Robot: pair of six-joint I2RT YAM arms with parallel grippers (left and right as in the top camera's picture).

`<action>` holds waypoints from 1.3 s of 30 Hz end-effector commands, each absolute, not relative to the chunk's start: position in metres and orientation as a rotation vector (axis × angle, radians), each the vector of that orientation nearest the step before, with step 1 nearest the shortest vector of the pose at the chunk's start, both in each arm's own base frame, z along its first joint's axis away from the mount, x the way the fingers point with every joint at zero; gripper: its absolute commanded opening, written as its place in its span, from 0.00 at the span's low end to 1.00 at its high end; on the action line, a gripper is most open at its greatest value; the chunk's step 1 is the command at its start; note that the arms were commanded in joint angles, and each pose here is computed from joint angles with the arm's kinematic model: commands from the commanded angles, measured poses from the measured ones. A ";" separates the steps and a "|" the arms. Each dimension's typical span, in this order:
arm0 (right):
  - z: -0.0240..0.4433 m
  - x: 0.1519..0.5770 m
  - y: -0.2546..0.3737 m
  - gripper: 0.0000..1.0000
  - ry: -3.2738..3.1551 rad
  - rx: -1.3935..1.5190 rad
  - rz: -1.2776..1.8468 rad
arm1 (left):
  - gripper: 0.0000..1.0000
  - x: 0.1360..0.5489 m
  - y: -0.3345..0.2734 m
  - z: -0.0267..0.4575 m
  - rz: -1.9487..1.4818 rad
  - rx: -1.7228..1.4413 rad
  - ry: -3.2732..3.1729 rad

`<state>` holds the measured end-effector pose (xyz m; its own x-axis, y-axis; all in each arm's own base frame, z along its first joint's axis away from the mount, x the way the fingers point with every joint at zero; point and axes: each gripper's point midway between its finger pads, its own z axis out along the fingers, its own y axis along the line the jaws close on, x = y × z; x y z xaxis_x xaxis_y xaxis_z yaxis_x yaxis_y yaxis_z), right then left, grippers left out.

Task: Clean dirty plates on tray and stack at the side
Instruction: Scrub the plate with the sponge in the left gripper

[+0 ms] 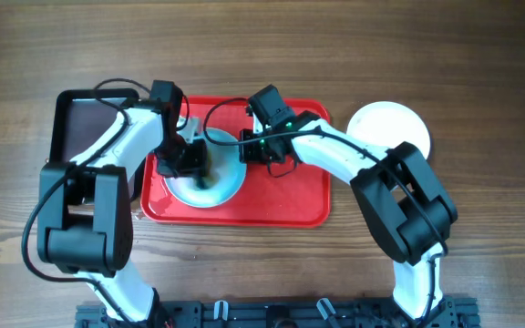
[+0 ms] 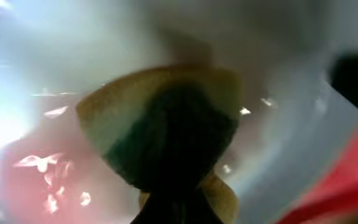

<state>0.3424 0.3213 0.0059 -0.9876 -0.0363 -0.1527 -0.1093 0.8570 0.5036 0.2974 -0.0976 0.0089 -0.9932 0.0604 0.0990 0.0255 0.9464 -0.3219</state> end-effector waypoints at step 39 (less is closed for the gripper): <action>-0.003 0.346 0.320 0.04 2.901 -0.100 0.765 | 0.04 0.272 -0.040 -0.022 -0.115 0.444 -2.913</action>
